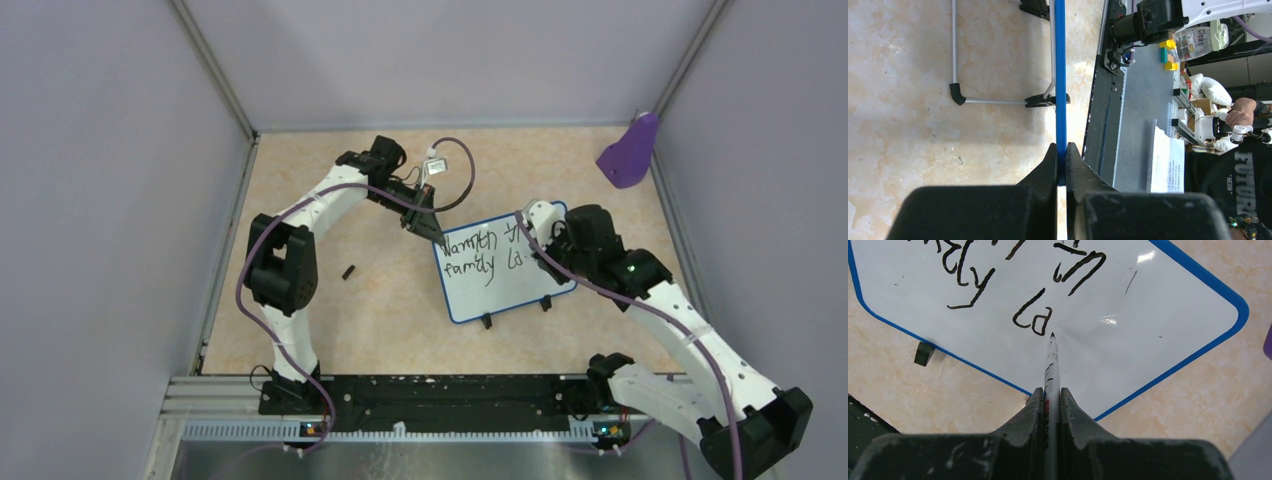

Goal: Write a sentence on the whiteboard
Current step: Write a sentence on the whiteboard, then put down the whiteboard on the whiteboard stand.

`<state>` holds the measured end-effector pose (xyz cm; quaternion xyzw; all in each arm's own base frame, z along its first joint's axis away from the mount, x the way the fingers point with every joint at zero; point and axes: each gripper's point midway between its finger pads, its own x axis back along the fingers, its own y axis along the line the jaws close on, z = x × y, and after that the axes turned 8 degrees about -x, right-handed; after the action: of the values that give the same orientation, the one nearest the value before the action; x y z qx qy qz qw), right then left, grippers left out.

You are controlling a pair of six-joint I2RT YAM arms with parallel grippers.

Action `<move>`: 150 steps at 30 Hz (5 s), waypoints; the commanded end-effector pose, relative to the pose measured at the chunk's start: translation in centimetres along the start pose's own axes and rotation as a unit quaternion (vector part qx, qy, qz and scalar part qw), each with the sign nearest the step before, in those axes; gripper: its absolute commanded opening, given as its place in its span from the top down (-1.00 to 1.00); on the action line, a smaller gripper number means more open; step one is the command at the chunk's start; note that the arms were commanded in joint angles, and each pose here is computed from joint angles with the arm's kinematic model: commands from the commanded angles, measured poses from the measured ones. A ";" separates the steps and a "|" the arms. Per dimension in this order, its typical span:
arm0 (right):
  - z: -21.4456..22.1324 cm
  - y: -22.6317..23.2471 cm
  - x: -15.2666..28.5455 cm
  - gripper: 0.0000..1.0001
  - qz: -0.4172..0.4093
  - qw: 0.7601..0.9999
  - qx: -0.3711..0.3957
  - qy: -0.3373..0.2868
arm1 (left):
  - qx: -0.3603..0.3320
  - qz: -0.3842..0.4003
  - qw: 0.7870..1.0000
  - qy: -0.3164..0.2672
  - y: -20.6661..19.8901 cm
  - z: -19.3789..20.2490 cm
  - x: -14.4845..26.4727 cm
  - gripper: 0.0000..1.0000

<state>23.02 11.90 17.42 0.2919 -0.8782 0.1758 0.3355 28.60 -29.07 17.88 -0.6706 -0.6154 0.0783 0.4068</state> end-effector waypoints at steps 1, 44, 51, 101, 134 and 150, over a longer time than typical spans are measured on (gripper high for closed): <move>-1.5 -1.0 -0.1 1.00 0.020 1.000 0.000 -0.024 | -0.027 -0.017 0.999 0.002 1.1 -0.4 0.0 1.00; -2.4 -4.0 0.1 1.00 0.099 0.995 -0.001 -0.032 | -0.025 -0.019 1.000 0.006 1.5 -0.1 -0.1 1.00; -3.0 -4.0 0.7 1.00 0.097 0.994 -0.013 -0.044 | -0.026 -0.019 0.999 0.006 1.5 -0.1 -0.1 1.00; -2.0 -3.6 0.1 1.00 0.077 0.997 0.022 -0.023 | -0.027 -0.016 0.999 0.006 1.5 -0.1 -0.2 1.00; 0.7 -4.5 1.1 1.00 0.095 0.992 0.065 0.050 | -0.028 -0.017 0.999 0.007 1.6 -0.1 -0.2 1.00; 2.2 -5.3 -0.5 1.00 0.114 0.987 0.074 0.080 | -0.028 -0.018 0.999 0.009 1.6 0.2 -0.2 1.00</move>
<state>24.65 7.26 16.38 0.2135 -0.8578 0.2906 0.3662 28.55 -29.06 17.77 -0.6721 -0.6129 0.0784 0.4080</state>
